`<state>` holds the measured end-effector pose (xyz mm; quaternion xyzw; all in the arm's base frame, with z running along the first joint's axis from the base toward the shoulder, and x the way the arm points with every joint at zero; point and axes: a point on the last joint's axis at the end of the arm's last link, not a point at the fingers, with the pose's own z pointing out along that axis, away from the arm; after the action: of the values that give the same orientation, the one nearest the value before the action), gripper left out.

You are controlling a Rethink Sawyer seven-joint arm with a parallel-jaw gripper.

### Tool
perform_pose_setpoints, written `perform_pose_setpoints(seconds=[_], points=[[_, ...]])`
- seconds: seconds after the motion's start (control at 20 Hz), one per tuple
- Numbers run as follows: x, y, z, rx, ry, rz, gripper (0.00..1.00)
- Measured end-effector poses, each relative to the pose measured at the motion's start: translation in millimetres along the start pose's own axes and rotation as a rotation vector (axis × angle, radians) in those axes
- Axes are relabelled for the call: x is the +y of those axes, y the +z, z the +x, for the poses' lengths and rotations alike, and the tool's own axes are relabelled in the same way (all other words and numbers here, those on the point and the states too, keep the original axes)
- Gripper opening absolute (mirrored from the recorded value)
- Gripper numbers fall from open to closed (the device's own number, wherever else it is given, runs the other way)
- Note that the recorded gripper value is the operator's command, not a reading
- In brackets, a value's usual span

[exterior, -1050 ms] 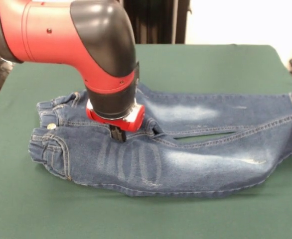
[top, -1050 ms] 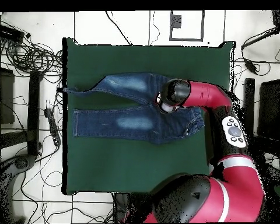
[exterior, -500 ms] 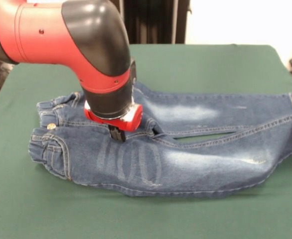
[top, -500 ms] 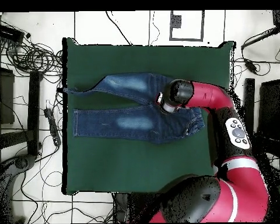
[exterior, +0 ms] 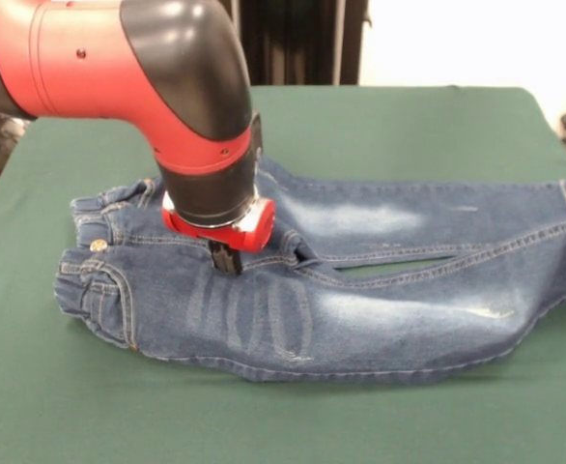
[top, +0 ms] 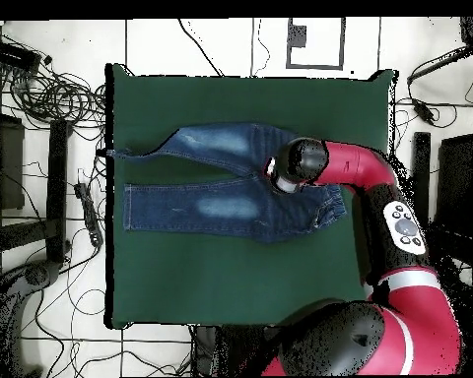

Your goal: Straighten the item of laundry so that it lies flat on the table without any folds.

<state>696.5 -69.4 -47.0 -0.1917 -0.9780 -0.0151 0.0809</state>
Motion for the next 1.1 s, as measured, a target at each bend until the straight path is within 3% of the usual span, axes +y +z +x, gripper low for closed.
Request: perform_pose_setpoints(seconds=[0.45, 1.1], points=[[-7, 0, 5, -0.048, -0.068, -0.016, 0.00], [-11, 0, 7, -0.063, -0.108, -0.042, 0.00]])
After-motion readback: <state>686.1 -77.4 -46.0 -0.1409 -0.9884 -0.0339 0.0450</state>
